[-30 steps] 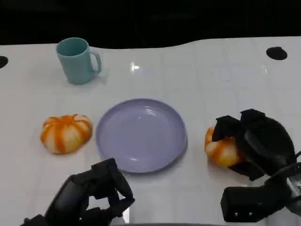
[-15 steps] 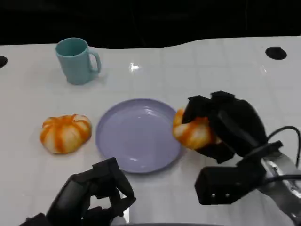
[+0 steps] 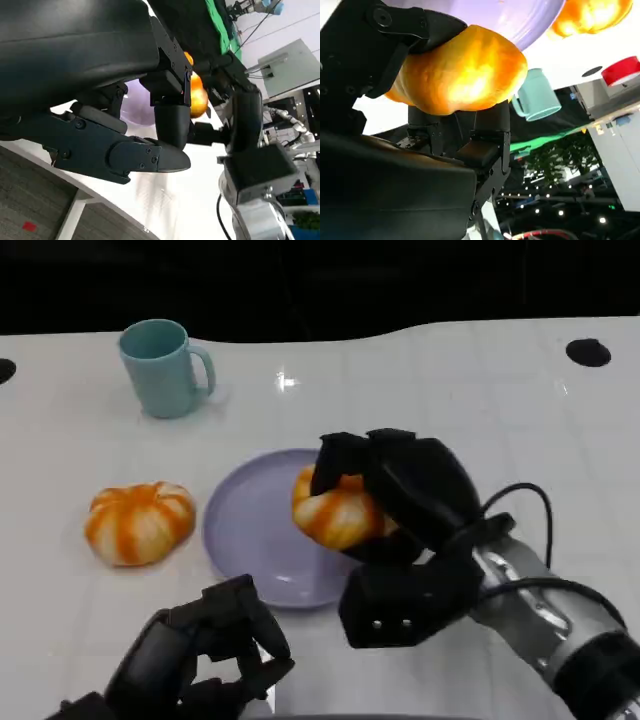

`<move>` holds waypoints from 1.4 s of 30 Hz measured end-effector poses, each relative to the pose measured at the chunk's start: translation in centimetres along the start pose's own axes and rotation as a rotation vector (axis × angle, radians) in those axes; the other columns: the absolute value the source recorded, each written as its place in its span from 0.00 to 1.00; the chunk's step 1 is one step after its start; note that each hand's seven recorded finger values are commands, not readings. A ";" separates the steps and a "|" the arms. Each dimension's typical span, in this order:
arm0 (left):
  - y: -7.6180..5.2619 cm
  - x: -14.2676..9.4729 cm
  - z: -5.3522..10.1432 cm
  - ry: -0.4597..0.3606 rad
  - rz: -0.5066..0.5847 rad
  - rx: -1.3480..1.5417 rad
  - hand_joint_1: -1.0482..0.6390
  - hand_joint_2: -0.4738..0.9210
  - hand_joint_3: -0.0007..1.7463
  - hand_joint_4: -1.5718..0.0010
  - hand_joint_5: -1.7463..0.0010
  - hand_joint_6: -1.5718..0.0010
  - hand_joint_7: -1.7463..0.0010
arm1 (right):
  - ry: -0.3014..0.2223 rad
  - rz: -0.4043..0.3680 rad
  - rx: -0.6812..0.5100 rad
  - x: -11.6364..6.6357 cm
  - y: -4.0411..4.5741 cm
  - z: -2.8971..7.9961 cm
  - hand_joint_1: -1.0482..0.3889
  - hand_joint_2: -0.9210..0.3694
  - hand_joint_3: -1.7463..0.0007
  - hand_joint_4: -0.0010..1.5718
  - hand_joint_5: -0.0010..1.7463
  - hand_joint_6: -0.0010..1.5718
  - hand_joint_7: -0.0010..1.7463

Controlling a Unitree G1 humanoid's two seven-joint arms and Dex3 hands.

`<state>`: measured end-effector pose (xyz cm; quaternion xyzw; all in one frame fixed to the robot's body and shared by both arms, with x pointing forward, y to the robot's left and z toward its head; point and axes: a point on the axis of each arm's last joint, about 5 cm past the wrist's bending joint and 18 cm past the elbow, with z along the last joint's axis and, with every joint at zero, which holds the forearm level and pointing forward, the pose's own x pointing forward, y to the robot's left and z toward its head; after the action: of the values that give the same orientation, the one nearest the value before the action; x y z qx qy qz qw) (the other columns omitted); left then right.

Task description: Grasp the bread from the table and place it into the plate.

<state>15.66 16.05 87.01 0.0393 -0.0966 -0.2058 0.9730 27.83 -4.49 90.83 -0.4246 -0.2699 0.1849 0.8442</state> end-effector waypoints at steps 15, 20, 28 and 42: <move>-0.2 0.0 0.0 -0.003 -0.001 -0.004 0.30 1.00 0.18 0.56 0.00 0.62 0.12 | 0.107 0.142 0.109 1.9 1.06 0.7 0.55 0.20 0.69 0.35 0.56 0.48 0.18; -0.2 0.0 0.0 -0.003 -0.001 -0.004 0.30 1.00 0.18 0.55 0.00 0.61 0.13 | 0.124 0.289 0.100 2.1 0.59 0.7 0.39 0.01 0.87 0.05 0.19 0.19 0.01; -0.2 -0.1 0.1 -0.002 0.000 -0.004 0.30 1.00 0.18 0.56 0.00 0.61 0.13 | 0.139 0.425 0.122 2.8 -1.66 1.2 0.30 0.00 0.87 0.00 0.11 0.10 0.00; -0.1 -0.1 0.2 -0.007 0.000 0.003 0.30 1.00 0.19 0.55 0.00 0.62 0.12 | 0.152 0.414 0.291 0.3 -4.74 0.8 0.32 0.00 0.87 0.06 0.14 0.15 0.02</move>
<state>15.48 16.01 87.18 0.0402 -0.1001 -0.2060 0.9726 27.98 -6.57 95.16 -0.3574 -0.0834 0.3582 0.8585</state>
